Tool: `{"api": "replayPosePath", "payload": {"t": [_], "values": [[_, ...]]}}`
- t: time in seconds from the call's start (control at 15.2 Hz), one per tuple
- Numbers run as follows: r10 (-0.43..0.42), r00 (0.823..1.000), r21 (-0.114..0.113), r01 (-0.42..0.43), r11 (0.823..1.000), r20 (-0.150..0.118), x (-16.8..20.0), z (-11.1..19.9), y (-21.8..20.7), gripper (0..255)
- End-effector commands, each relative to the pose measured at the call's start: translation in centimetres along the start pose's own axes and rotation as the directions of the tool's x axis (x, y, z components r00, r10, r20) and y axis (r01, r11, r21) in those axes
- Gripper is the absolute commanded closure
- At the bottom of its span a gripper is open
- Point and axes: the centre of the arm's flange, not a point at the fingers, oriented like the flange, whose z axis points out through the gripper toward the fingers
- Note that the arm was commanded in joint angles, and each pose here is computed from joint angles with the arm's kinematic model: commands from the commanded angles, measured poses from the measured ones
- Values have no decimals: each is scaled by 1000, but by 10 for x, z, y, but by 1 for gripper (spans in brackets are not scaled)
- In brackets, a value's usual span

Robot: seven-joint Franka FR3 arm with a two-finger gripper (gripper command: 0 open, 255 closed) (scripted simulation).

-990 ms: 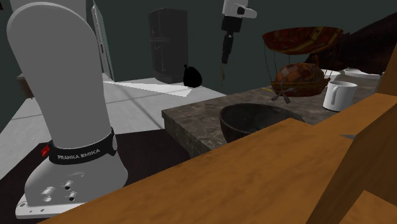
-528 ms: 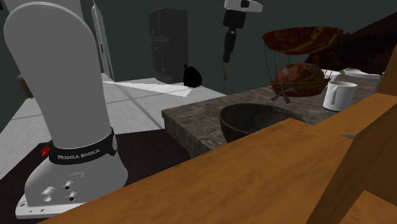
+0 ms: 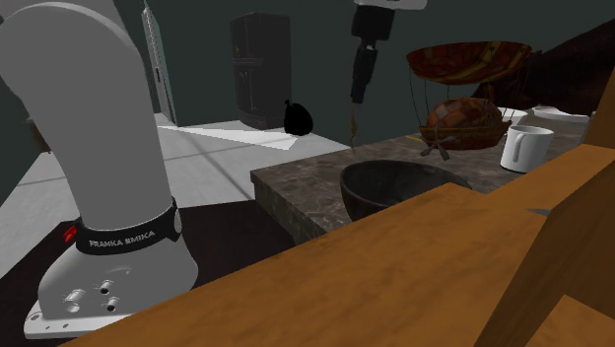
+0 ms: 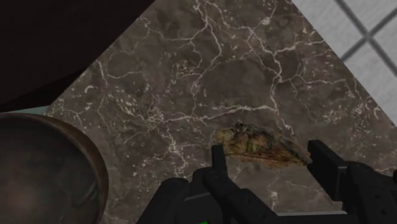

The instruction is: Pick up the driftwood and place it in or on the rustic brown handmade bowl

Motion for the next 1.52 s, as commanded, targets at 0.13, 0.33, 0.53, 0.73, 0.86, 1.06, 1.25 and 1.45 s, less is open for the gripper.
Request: {"api": "replayPosePath", "payload": {"t": [0.13, 0.33, 0.53, 0.73, 0.86, 1.06, 1.25, 1.45], "values": [[-1, 1000, 0, 1, 1000, 0, 2, -6, 51, 255], [-1, 1000, 0, 1, 1000, 0, 3, -9, 90, 255], [-1, 1000, 0, 1, 1000, 0, 5, -13, 130, 255], [-1, 1000, 0, 1, 1000, 0, 7, -16, 169, 255], [-1, 1000, 0, 1, 1000, 0, 8, -19, 195, 255], [-1, 1000, 0, 1, 1000, 0, 10, -16, 227, 255], [-1, 1000, 0, 1, 1000, 0, 13, -1, 228, 255], [-1, 1000, 0, 1, 1000, 0, 15, 15, 229, 255]]}}
